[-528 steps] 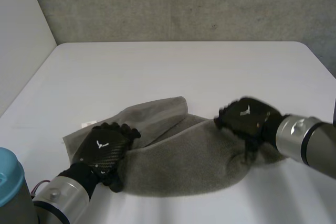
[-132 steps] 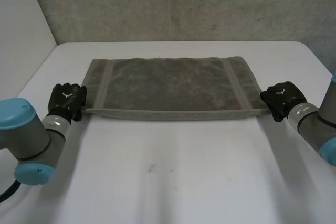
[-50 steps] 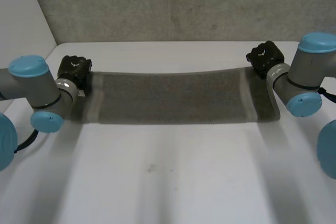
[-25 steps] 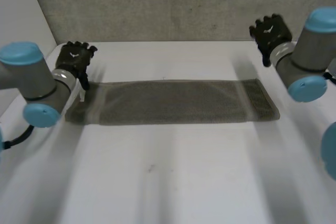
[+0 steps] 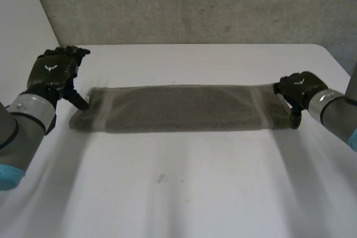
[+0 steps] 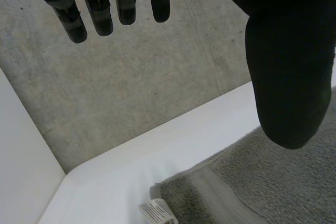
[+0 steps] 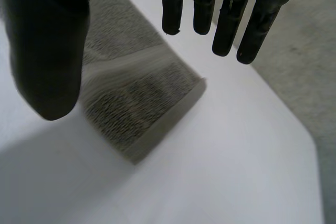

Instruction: Fold the towel.

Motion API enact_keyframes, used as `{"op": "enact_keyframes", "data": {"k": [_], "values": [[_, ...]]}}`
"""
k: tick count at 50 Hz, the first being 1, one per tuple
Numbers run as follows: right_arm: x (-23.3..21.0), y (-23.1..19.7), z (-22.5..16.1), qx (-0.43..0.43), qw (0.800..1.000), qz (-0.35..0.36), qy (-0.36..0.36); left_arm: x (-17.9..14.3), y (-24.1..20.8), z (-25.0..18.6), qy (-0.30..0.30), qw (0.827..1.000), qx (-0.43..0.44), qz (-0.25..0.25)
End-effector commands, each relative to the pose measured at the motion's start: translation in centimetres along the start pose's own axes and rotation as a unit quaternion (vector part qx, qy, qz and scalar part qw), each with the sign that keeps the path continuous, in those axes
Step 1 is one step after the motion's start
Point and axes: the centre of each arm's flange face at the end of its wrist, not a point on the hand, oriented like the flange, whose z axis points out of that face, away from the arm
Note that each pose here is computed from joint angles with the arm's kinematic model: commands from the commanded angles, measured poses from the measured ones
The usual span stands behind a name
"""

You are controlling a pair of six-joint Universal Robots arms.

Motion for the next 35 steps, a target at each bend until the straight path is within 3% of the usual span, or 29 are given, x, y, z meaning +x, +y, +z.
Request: {"op": "enact_keyframes", "data": {"k": [1, 16, 27, 35], "values": [[-0.6, 2.7, 2.5, 0.026, 0.999, 0.017, -0.017, 0.3, 1.3, -0.2, 0.001, 1.000, 0.006, -0.013], [-0.7, 5.9, 5.8, 0.018, 1.000, 0.019, -0.004, 0.4, 2.1, -0.5, 0.001, 1.000, -0.004, -0.020], [3.1, 7.6, 7.1, -0.010, 0.998, 0.024, 0.057, 0.5, 2.6, -0.8, 0.002, 1.000, -0.010, -0.020], [8.1, 10.0, 4.9, -0.106, 0.990, -0.021, 0.090, 0.3, 2.6, -0.8, -0.001, 1.000, -0.008, -0.019]]}}
